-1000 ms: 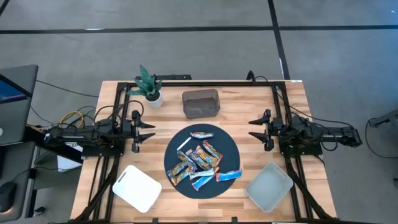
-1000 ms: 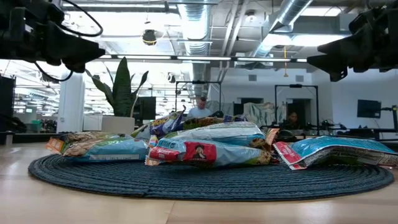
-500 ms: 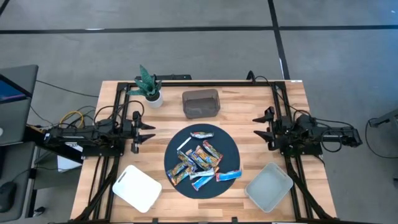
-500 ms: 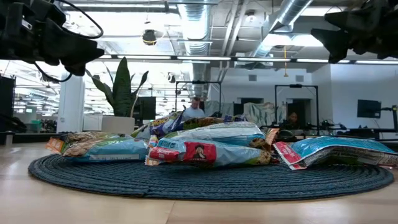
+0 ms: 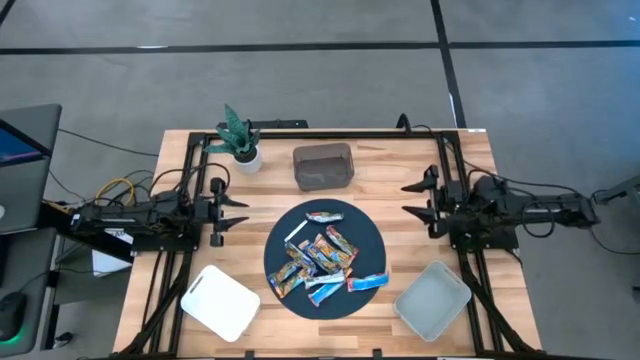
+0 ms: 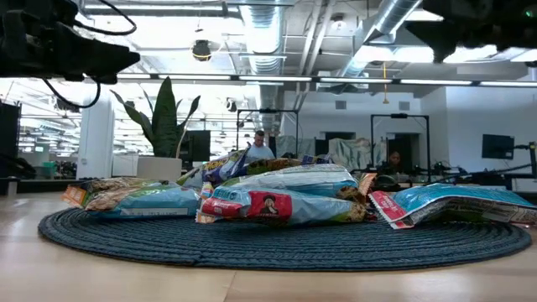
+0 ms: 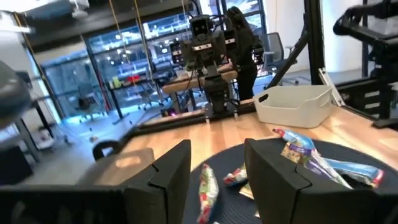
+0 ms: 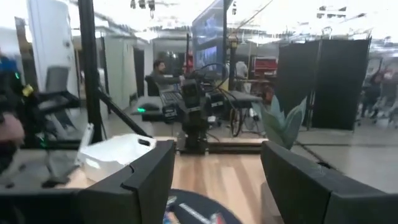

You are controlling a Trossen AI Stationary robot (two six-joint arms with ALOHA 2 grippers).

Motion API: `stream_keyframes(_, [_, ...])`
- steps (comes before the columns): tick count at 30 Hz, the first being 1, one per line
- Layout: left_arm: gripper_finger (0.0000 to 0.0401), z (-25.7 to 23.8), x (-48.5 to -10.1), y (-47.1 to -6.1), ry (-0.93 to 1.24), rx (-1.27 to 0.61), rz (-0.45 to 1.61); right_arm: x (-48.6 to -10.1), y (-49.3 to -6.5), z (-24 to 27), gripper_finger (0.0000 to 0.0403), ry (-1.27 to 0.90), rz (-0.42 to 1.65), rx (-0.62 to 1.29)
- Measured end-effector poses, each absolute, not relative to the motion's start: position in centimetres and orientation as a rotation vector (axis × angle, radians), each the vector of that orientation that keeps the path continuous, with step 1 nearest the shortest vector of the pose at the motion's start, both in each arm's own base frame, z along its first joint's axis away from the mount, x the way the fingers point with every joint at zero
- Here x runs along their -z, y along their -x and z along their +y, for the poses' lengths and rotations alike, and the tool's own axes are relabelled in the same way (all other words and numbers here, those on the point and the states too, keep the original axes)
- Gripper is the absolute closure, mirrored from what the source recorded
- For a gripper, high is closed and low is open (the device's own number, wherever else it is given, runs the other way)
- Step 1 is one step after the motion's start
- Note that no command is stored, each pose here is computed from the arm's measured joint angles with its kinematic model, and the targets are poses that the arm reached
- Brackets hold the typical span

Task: Pick and place Granola Bars by type
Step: Put the red granola bar into the black bin

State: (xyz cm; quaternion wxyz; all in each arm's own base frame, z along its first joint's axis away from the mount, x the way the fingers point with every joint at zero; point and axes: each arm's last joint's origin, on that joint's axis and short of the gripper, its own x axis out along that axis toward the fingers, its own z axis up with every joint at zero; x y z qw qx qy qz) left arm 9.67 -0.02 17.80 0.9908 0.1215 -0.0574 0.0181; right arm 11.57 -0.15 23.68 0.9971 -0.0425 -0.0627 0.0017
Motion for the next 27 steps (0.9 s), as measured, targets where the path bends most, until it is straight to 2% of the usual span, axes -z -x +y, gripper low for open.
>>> stream_keyframes(6, [0.0256,0.0,-20.0,-9.1,-0.304,-0.078,-0.352,-25.3,-13.9,-0.3,0.0168,0.165,-0.041,0.022])
stream_keyframes(10, [0.0256,0.0,-19.9,-9.3,-0.283,-0.071,-0.335,-25.4,-16.0,-0.8,0.0168,0.108,0.045,0.076])
stream_keyframes(18, [0.0256,-0.1,-20.4,-10.0,-0.263,-0.057,-0.356,-24.6,-21.9,-0.3,0.0168,0.087,0.273,0.026])
stream_keyframes(27, [0.0256,-0.7,-20.8,-12.6,-0.269,0.159,-0.372,-24.1,-26.2,3.3,0.0168,0.117,0.582,-0.121])
